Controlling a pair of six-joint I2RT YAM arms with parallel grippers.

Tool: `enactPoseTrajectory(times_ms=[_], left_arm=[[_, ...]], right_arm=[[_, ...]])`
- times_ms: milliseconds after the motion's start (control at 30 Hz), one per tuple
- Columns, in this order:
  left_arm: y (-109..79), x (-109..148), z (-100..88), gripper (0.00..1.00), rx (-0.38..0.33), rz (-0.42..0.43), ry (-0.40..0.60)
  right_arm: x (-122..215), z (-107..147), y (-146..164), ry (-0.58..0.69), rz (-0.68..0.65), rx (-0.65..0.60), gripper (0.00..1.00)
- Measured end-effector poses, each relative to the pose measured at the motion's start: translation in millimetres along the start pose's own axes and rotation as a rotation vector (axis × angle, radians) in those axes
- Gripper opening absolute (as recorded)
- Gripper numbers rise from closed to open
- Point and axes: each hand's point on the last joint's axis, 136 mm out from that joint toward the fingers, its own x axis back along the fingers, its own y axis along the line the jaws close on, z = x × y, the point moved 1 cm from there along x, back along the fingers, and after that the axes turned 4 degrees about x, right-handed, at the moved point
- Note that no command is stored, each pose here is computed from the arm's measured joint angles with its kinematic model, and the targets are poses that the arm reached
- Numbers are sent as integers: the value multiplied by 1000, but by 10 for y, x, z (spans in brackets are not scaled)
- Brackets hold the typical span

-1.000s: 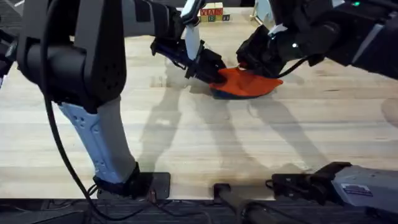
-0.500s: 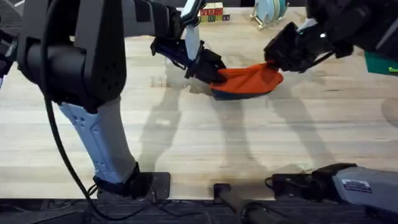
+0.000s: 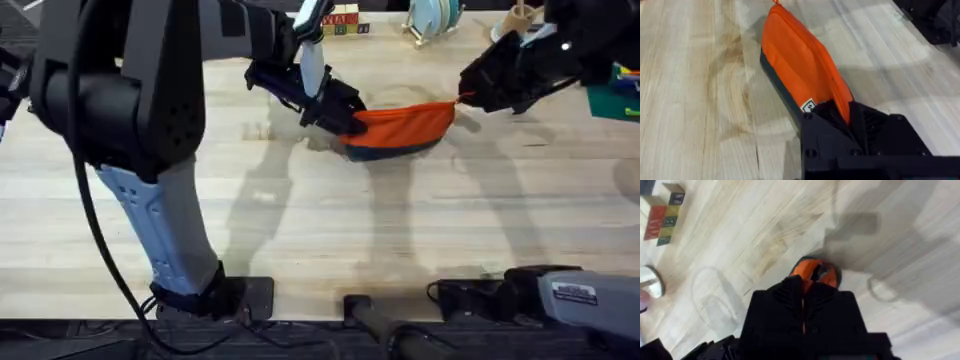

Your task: Unzip the bag, pick up the pens from the table one at a time and place them inside, then zip the bag closed.

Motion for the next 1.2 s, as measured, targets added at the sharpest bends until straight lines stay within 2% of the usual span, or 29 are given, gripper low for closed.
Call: enactPoseTrajectory(times_ms=[533,933,1200], left_arm=[[-1,-7,-6,42,-3,1,-2],[-3,-6,-31,42,-2,3,-19],[-4,-5,-34,43,-2,3,-20]], right_arm=[[13,92,-351,57,136,-28,33],[-552,148,-581,131,315,-33,33],[-581,139,-599,125,328,-38,33]])
